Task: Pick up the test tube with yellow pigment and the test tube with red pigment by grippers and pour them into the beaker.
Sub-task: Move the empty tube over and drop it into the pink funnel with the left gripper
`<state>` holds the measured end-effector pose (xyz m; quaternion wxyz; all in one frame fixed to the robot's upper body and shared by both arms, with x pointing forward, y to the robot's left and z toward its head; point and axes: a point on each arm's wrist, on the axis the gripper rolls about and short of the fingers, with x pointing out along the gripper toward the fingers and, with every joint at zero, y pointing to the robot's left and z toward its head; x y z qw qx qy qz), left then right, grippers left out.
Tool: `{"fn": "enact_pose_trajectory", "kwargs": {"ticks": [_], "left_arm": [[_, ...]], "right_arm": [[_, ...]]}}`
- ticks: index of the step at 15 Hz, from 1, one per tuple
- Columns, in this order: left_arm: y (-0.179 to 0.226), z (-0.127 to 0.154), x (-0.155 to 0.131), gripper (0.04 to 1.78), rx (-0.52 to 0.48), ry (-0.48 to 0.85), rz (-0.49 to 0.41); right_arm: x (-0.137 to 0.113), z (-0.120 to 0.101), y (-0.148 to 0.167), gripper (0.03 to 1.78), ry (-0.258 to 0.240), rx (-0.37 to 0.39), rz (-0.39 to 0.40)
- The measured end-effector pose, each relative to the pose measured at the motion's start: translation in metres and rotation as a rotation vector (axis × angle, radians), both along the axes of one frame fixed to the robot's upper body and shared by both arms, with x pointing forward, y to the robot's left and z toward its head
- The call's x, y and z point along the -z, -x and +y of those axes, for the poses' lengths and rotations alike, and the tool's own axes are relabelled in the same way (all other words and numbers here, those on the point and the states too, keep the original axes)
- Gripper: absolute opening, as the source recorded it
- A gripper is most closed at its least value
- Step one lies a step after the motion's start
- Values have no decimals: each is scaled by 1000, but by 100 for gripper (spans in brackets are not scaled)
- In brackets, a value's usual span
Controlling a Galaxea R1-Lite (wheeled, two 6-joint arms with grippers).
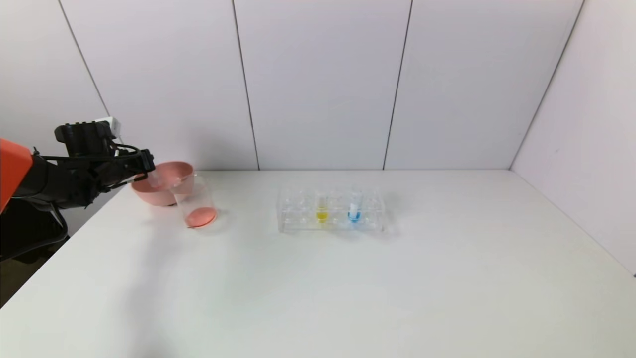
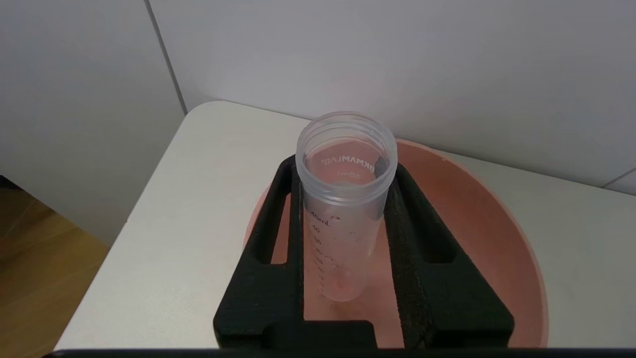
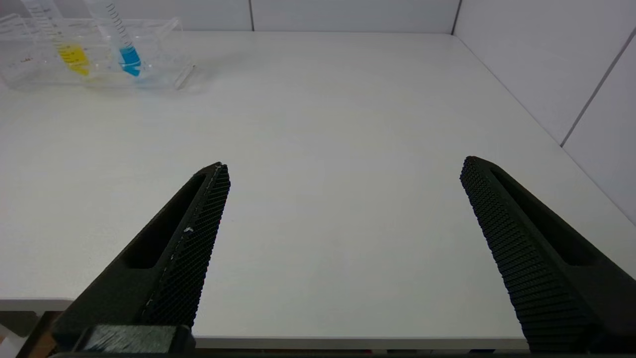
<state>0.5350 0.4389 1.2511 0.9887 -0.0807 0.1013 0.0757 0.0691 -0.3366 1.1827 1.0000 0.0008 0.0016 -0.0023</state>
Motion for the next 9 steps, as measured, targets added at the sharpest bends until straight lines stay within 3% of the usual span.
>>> {"fn": "enact_pose_trajectory", "kwargs": {"ticks": [2,6,9], "left_arm": [[0,4,1,70,-8,-2,3],[0,6,1,134,-9,-6,1],[1,6,-2,167,-11,-16,-37]], "right_arm": [[0,0,0,170,0,0,0],[0,0,0,170,0,0,0],[0,0,0,170,0,0,0]]}}
